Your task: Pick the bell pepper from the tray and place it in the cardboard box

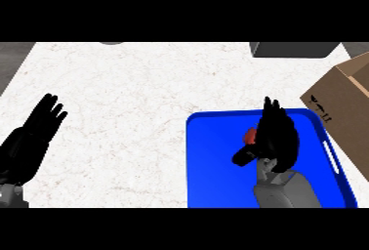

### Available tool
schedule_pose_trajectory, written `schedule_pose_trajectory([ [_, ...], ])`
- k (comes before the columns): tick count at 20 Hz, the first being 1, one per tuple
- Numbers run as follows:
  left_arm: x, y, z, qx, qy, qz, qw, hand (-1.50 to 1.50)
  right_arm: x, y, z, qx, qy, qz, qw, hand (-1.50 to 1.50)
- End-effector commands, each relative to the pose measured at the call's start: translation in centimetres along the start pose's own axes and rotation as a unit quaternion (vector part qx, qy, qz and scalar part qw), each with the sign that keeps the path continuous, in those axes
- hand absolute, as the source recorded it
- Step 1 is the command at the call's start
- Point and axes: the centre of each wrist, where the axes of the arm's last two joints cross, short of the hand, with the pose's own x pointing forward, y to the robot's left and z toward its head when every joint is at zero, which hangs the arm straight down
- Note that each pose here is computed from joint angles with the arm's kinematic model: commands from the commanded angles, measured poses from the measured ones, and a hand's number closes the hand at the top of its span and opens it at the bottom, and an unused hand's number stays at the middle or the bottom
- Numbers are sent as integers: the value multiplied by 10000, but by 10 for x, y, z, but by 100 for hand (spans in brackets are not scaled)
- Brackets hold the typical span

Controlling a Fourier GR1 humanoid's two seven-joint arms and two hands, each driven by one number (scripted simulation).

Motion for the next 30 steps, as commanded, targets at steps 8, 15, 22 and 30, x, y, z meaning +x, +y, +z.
schedule_pose_trajectory([
  [8,-11,10,-2,34,-20,28,10000,0,13,4,1,142,906,331,9952,-150],
  [15,0,4,-6,15,89,4,10000,0,-8,9,-26,346,973,462,9936,-150],
  [22,3,7,-7,-39,5,-17,10000,0,-1,17,-30,521,1020,384,9927,-150],
  [30,-11,9,0,9,43,-59,10000,0,-14,29,-34,490,1101,385,9920,-150],
])
